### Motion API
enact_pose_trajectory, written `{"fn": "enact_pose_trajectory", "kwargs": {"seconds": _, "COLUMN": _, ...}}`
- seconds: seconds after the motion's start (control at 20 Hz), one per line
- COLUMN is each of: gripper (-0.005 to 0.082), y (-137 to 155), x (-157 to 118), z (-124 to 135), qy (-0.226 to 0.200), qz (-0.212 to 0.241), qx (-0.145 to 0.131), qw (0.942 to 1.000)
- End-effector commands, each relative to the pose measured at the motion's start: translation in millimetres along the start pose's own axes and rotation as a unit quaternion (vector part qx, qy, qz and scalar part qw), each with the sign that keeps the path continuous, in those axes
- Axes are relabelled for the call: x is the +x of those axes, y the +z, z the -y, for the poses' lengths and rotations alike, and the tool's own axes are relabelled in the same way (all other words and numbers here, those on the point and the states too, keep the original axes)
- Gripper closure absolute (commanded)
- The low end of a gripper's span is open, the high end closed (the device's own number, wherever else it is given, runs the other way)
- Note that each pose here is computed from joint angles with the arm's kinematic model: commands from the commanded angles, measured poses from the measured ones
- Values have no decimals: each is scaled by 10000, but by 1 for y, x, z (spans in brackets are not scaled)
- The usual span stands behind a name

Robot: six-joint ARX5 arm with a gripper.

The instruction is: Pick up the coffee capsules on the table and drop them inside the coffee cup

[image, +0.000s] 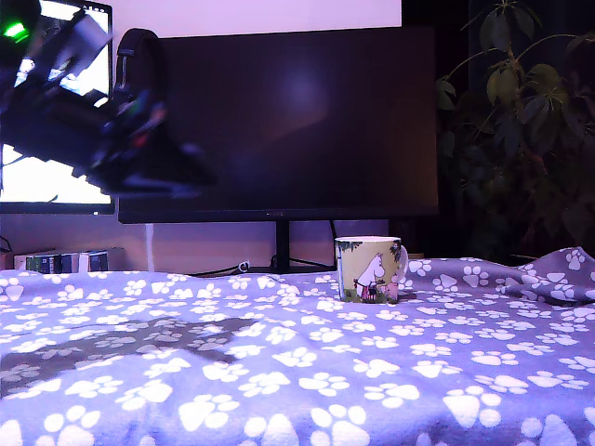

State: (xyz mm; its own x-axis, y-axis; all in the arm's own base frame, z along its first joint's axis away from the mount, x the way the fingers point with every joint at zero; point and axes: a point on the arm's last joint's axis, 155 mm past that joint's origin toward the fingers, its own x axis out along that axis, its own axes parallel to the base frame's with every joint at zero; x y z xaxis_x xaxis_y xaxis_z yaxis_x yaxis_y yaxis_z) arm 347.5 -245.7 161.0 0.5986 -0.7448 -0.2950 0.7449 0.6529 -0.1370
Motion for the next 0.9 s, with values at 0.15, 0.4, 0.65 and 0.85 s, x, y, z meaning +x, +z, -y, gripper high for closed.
{"fn": "enact_pose_trajectory", "kwargs": {"seconds": 0.15, "gripper": 664, "y": 19, "x": 5, "z": 8, "qy": 33, "qz": 67, "qx": 93, "qw": 9999}}
{"fn": "enact_pose_trajectory", "kwargs": {"seconds": 0.4, "gripper": 664, "y": 27, "x": 7, "z": 10, "qy": 56, "qz": 129, "qx": 134, "qw": 9998}}
{"fn": "enact_pose_trajectory", "kwargs": {"seconds": 0.65, "gripper": 664, "y": 36, "x": 9, "z": 11, "qy": 32, "qz": 211, "qx": 176, "qw": 9996}}
{"fn": "enact_pose_trajectory", "kwargs": {"seconds": 0.85, "gripper": 664, "y": 53, "x": 14, "z": 19, "qy": -58, "qz": 347, "qx": 260, "qw": 9990}}
